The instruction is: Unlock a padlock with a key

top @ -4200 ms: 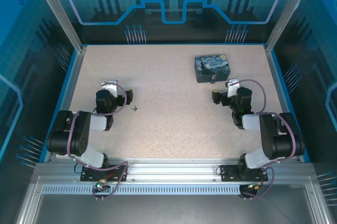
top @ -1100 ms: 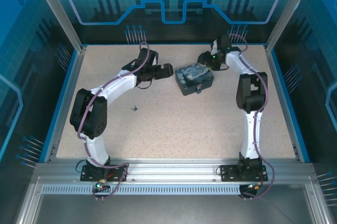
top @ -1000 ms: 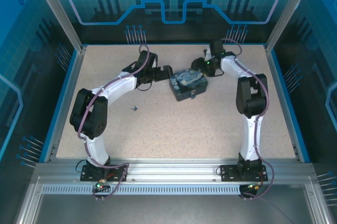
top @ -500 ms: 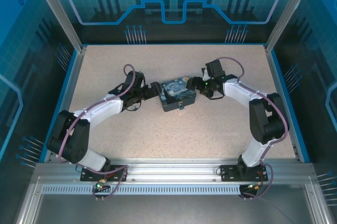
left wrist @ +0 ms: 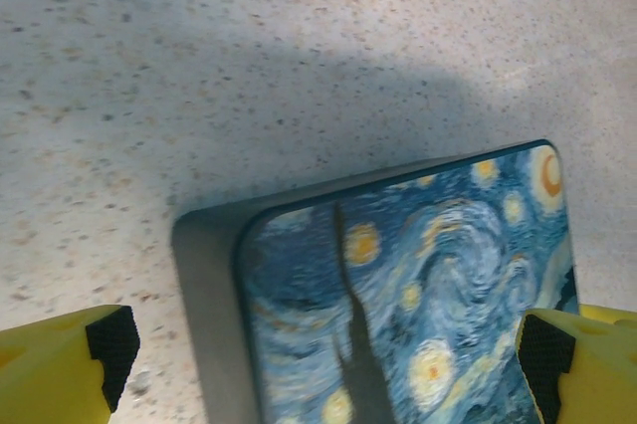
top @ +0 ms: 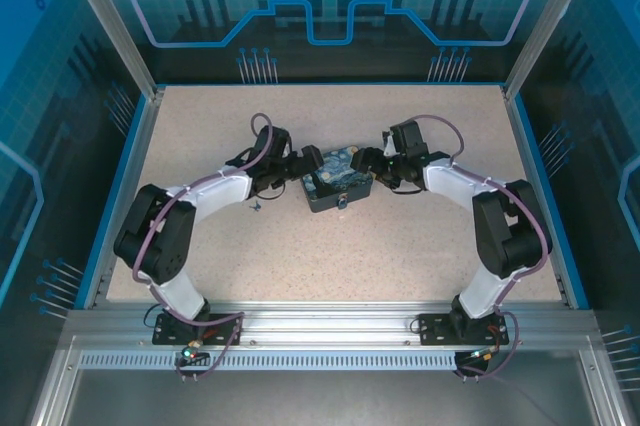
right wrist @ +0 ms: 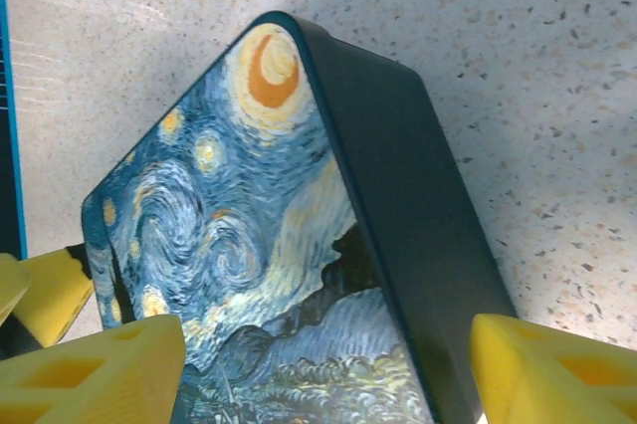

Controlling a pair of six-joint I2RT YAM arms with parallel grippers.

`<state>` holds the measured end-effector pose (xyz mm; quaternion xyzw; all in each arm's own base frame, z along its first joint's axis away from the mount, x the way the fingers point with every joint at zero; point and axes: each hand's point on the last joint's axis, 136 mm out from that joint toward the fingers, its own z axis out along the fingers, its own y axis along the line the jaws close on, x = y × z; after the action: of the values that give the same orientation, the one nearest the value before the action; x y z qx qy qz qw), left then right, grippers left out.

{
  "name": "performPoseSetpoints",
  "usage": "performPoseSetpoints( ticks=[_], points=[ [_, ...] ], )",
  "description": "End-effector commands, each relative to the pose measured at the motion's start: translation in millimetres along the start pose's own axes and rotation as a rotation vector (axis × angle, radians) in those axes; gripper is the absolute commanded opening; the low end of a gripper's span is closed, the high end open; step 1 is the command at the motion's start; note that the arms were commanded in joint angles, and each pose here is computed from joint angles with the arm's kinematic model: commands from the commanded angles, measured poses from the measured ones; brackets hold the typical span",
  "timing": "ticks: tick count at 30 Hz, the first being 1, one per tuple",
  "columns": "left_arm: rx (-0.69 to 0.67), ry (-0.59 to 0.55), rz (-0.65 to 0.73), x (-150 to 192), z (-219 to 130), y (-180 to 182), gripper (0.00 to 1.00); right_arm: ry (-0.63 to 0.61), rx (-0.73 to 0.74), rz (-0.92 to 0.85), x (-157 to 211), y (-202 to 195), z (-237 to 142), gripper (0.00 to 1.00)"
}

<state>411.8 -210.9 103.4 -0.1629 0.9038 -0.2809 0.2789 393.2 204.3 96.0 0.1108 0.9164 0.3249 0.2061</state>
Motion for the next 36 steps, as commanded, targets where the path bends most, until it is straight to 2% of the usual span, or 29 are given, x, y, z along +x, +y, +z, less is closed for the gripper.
performPoseSetpoints(
  ticks=[1, 12, 19, 25, 26, 29, 32, 36],
  points=[
    [0.055, 0.016, -0.020, -3, 9, -23, 0.99, 0.000, -0.082, -0.046, 6, 23, -9, 0.75],
    [0.081, 0.054, 0.001, -3, 31, -50, 0.99, 0.002, -0.094, -0.035, 35, 18, -27, 0.75],
    [0.070, 0.037, -0.010, 2, 27, -46, 0.99, -0.029, -0.023, -0.038, 29, 2, -33, 0.78],
    [0.054, -0.059, 0.011, -23, -8, -43, 0.99, -0.129, 0.031, -0.021, 6, -21, -67, 0.90],
    [0.051, -0.074, 0.001, -27, -17, -41, 0.99, -0.151, 0.059, -0.029, 2, -24, -75, 0.98],
    [0.034, -0.116, -0.039, -35, -38, -29, 0.99, -0.213, 0.170, -0.072, -8, -31, -100, 1.00],
    [-0.022, -0.184, -0.134, -37, -57, 1, 0.99, -0.218, 0.211, -0.074, -7, -39, -111, 1.00],
    [-0.036, -0.195, -0.282, -26, -77, 33, 0.99, -0.150, 0.129, -0.039, 10, -31, -112, 1.00]
  ],
)
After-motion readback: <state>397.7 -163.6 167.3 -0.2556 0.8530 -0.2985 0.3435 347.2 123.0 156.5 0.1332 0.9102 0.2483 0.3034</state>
